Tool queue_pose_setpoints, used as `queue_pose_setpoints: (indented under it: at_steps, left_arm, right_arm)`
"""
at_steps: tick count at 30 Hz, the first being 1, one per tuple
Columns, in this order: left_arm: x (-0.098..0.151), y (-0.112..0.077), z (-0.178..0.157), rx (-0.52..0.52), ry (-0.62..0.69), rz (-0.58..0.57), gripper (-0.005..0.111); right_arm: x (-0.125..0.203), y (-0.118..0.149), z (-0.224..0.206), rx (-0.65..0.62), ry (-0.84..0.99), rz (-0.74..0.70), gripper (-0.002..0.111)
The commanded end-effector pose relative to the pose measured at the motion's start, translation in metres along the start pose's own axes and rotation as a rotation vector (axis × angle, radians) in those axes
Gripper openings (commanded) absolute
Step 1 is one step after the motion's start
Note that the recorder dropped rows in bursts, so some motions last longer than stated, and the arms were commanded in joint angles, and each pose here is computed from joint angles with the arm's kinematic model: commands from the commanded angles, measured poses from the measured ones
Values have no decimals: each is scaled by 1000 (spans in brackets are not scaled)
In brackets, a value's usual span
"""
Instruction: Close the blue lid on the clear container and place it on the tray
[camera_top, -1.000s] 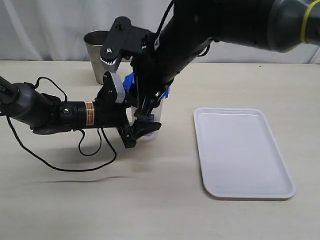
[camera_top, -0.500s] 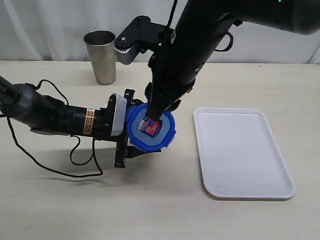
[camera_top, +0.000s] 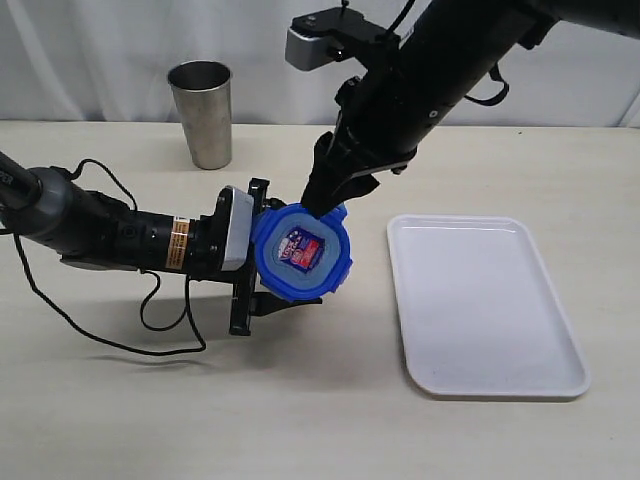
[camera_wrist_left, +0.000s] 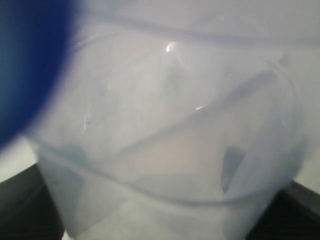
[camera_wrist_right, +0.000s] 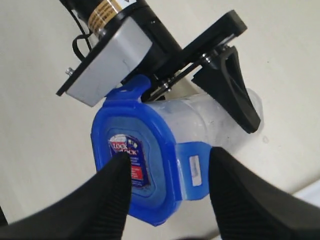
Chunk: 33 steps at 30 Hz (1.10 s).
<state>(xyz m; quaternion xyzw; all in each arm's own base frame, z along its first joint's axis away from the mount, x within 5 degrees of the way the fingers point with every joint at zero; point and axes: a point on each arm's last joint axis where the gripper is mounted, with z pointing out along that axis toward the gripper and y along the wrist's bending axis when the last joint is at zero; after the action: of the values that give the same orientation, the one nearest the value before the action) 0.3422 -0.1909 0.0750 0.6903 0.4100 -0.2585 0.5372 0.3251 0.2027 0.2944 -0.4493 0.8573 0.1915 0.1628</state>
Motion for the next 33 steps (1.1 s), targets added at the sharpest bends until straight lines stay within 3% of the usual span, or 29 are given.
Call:
queue_pose_setpoints:
  at_steps: [1,9,24,33]
  left_arm:
    - [-4,3,-1,-20,-32,-15,0]
    - [-4,3,-1,-20,-34,-17,0]
    - [-4,3,-1,-20,-34,-36,0]
    - [-5,3,-1,-21,-48,-69,0]
  right_arm:
    - [9,-3,10,2,20,-19,46]
    - [6,-11,13,82,-24,-42,46]
    - [18,-20,59,-50,121,32,45]
    - [21,-23,71,-62,147,59,13]
